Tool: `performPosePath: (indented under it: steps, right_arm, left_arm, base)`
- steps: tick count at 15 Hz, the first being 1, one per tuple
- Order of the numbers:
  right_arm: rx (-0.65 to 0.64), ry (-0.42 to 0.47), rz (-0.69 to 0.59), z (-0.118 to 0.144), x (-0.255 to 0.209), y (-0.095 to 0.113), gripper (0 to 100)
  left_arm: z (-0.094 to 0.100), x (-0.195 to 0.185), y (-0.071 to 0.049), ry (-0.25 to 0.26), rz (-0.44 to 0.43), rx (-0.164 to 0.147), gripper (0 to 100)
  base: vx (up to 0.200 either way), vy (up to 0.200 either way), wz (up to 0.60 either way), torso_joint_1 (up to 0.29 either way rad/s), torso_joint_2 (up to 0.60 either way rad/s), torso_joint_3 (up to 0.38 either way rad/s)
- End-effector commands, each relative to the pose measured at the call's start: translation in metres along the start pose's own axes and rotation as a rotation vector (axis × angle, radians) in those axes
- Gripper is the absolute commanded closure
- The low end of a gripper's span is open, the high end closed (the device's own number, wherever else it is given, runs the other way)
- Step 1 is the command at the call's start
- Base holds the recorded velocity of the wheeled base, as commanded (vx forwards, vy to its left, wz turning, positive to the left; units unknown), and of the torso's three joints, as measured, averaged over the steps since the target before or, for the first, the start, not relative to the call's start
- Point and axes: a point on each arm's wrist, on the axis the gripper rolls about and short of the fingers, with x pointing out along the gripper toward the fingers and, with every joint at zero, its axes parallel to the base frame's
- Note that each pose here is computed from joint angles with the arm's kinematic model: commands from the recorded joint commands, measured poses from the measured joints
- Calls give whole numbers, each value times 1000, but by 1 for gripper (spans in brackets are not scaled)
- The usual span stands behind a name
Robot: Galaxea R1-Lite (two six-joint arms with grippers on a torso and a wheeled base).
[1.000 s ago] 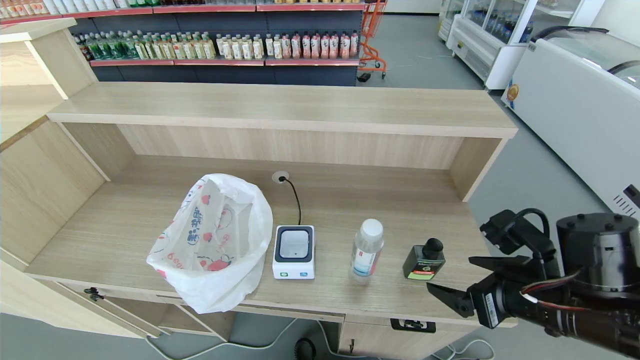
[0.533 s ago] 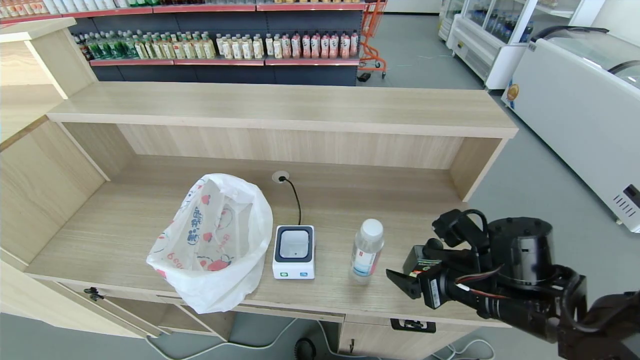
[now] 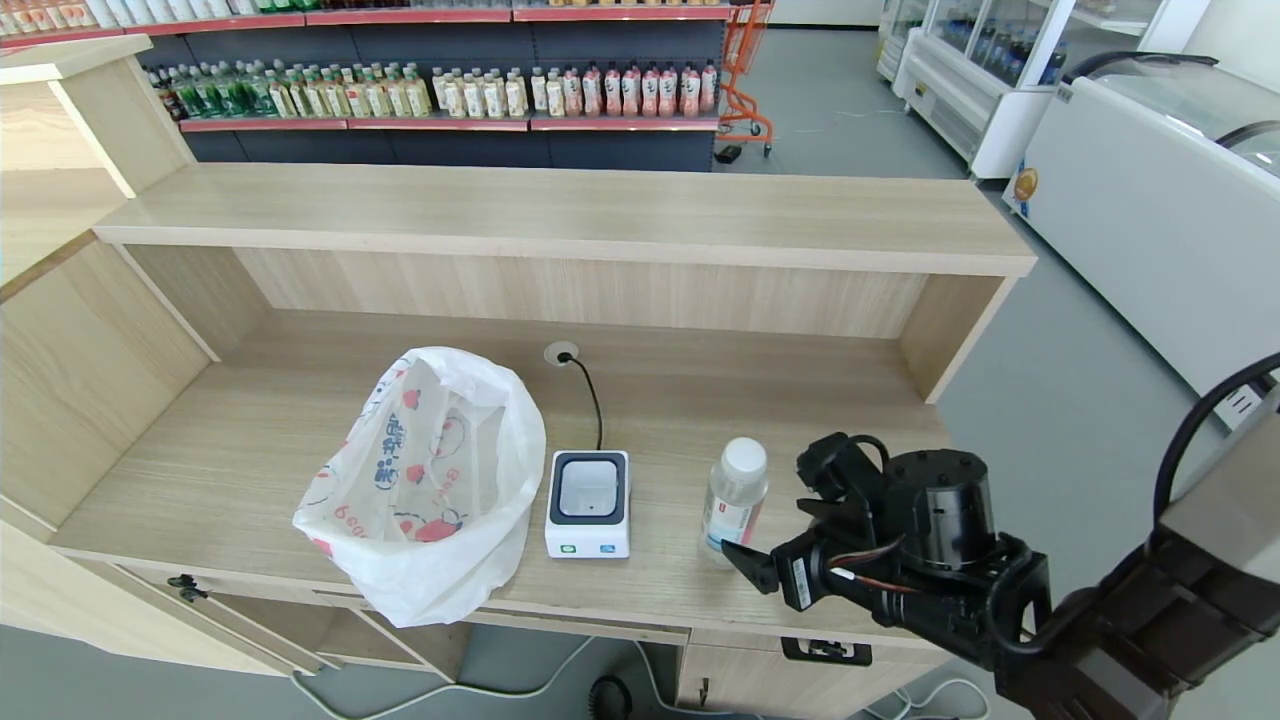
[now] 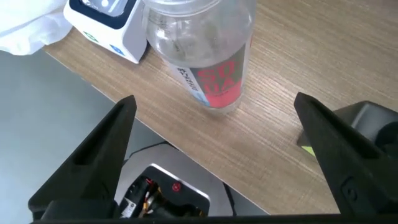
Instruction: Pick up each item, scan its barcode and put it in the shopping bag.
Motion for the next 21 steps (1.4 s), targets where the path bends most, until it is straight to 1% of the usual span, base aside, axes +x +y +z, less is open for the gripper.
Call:
performPosePath:
  steps: [1, 4, 8, 10, 16, 21]
  right_arm:
    - [-1, -2, 0, 0, 10, 1, 0]
    - [-16, 3, 3, -3, 21, 2, 0]
    - [-15, -54, 6, 2, 38, 2, 0]
    - [-44, -71, 4, 4, 50, 3, 0]
    - [-47, -80, 9, 2, 70, 3, 0]
    - [-50, -97, 45, 3, 83, 7, 0]
  left_arm:
    - [0, 0, 0, -1, -1, 0, 0]
    - [0, 0, 0, 1, -1, 0, 0]
    - [0, 0, 0, -1, -1, 0, 0]
    - [0, 0, 0, 0, 1, 0, 0]
    - [0, 0, 0, -1, -1, 0, 0]
    - [0, 0, 0, 0, 1, 0, 0]
  base:
    - [0, 0, 0, 0, 0, 0]
    - [0, 0, 0, 0, 0, 0]
    - [0, 0, 0, 0, 0, 0]
    - [0, 0, 0, 0, 0, 0]
    - [0, 0, 0, 0, 0, 0]
    - [0, 0, 0, 0, 0, 0]
